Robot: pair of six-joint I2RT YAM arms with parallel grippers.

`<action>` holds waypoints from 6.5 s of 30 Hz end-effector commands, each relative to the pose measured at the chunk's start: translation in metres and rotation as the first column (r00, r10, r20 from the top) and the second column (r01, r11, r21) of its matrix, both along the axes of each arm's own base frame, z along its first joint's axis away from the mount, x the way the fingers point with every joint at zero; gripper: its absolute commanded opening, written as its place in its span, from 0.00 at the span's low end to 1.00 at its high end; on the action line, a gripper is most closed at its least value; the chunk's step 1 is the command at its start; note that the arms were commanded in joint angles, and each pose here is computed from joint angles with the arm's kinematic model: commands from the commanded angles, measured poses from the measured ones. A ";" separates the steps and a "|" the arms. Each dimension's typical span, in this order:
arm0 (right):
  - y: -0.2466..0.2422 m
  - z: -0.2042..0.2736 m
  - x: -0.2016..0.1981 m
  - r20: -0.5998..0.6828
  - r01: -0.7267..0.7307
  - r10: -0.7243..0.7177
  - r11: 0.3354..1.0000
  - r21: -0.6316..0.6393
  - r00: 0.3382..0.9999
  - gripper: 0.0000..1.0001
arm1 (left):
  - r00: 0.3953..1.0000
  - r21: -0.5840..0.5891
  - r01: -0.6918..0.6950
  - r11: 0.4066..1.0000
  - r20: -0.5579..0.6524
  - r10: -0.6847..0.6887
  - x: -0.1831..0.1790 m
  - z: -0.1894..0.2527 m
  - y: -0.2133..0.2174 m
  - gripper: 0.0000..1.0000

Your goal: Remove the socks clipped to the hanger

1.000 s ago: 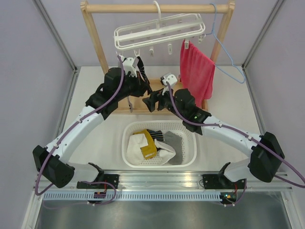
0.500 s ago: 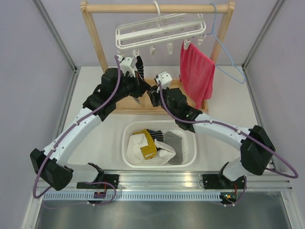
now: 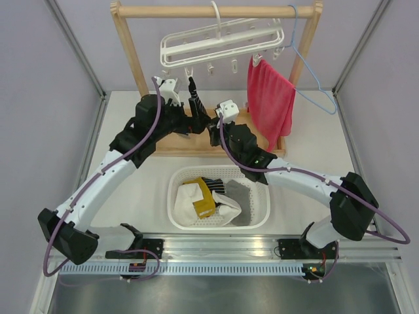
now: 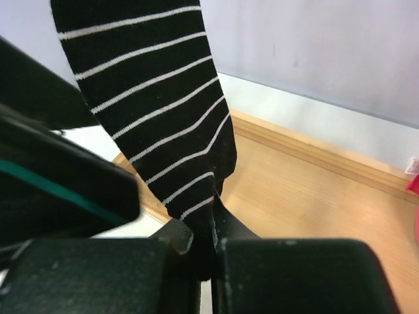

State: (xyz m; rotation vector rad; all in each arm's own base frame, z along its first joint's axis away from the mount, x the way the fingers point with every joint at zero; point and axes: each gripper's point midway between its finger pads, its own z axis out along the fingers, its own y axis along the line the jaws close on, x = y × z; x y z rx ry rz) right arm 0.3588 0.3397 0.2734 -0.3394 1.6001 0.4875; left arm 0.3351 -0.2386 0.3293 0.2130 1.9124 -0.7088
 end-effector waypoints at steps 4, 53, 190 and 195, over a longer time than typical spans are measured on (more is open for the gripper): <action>0.003 0.008 -0.005 0.018 -0.004 0.003 1.000 0.028 1.000 0.01 | 0.985 0.035 -0.136 0.990 0.112 0.132 -0.010 0.037 0.041 1.00; 0.003 -0.024 -0.010 0.001 -0.009 0.009 0.998 -0.055 1.000 0.01 | 0.884 0.243 -0.430 0.869 0.312 0.350 0.093 0.099 -0.003 0.96; 0.017 -0.023 -0.056 0.088 0.027 -0.009 0.978 -0.209 0.996 0.01 | 0.785 0.286 -0.610 0.739 0.346 0.514 0.117 0.095 0.026 0.48; 0.010 -0.021 -0.057 0.084 0.046 -0.029 0.977 -0.210 0.996 0.01 | 0.820 0.290 -0.563 0.774 0.315 0.478 0.108 0.085 0.023 1.00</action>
